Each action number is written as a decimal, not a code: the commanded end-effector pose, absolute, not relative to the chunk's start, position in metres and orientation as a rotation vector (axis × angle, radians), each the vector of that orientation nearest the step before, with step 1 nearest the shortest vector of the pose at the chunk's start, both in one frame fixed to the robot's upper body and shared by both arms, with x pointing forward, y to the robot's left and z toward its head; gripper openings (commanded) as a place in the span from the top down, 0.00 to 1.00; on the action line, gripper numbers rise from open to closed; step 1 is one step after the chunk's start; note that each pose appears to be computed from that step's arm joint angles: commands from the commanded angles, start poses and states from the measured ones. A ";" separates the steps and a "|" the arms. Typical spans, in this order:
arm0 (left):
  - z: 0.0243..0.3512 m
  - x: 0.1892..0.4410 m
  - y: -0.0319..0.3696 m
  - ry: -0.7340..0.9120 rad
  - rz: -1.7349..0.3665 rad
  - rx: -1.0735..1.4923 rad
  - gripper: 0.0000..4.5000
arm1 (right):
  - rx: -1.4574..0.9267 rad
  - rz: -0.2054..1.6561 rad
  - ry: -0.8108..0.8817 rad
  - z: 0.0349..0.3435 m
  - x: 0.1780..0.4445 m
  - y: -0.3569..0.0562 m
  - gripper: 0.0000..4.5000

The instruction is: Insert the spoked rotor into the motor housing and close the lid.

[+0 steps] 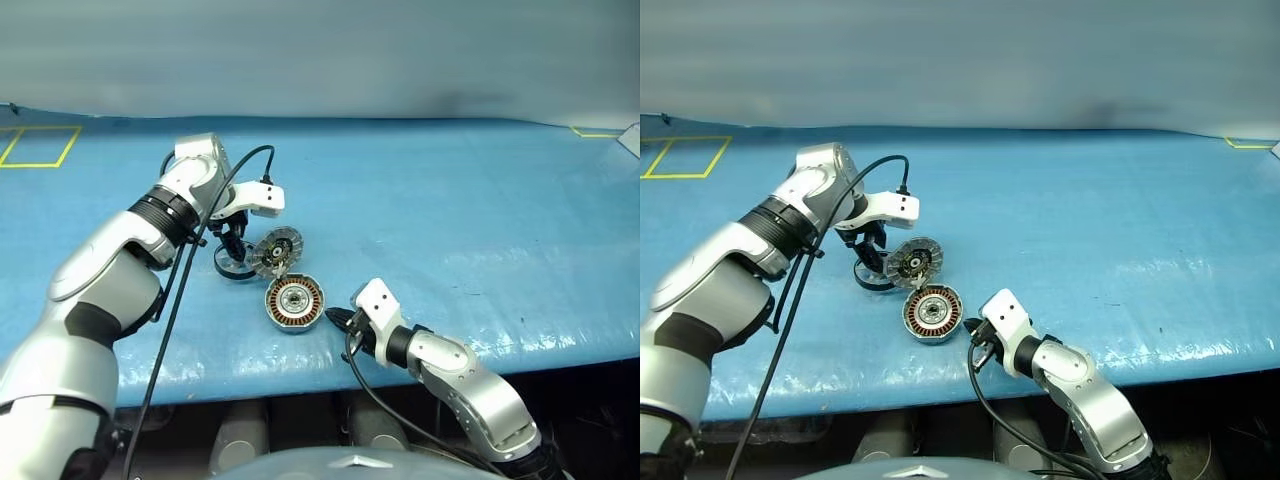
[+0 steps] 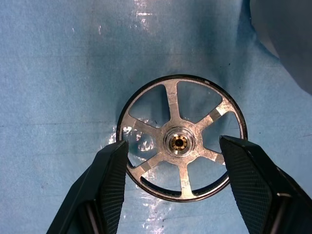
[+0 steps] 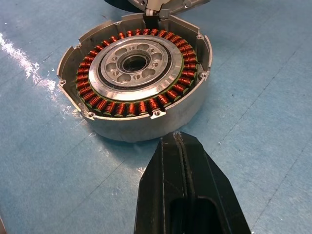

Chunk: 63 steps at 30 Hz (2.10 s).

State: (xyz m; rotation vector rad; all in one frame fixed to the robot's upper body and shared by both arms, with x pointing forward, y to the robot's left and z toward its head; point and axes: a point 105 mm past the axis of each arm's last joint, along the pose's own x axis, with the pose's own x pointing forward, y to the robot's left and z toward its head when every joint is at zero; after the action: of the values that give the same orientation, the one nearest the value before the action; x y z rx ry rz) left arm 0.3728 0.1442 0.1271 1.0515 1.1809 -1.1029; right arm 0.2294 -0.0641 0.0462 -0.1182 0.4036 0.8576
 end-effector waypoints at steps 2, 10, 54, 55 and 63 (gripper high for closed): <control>0.132 0.377 0.149 1.169 -1.071 1.061 0.28 | -0.108 0.851 0.367 0.055 0.230 -0.064 1.00; 0.123 0.373 0.149 1.188 -1.081 1.048 0.28 | -0.099 0.845 0.359 0.056 0.233 -0.063 1.00; 0.156 0.369 0.186 1.067 -1.061 1.082 0.71 | -0.081 0.806 0.334 0.060 0.241 -0.064 1.00; 0.162 0.366 0.196 1.062 -1.040 1.089 0.71 | -0.078 0.806 0.333 0.059 0.241 -0.063 1.00; 0.196 0.337 0.225 0.920 -0.991 1.058 0.71 | -0.065 0.809 0.330 0.058 0.242 -0.059 1.00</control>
State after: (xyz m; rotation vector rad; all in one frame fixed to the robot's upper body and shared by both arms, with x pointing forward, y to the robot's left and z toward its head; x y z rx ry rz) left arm 0.3399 0.2310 0.1718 1.0630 1.0326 -1.0006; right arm 0.2404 -0.0610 0.0486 -0.0687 0.3796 0.8044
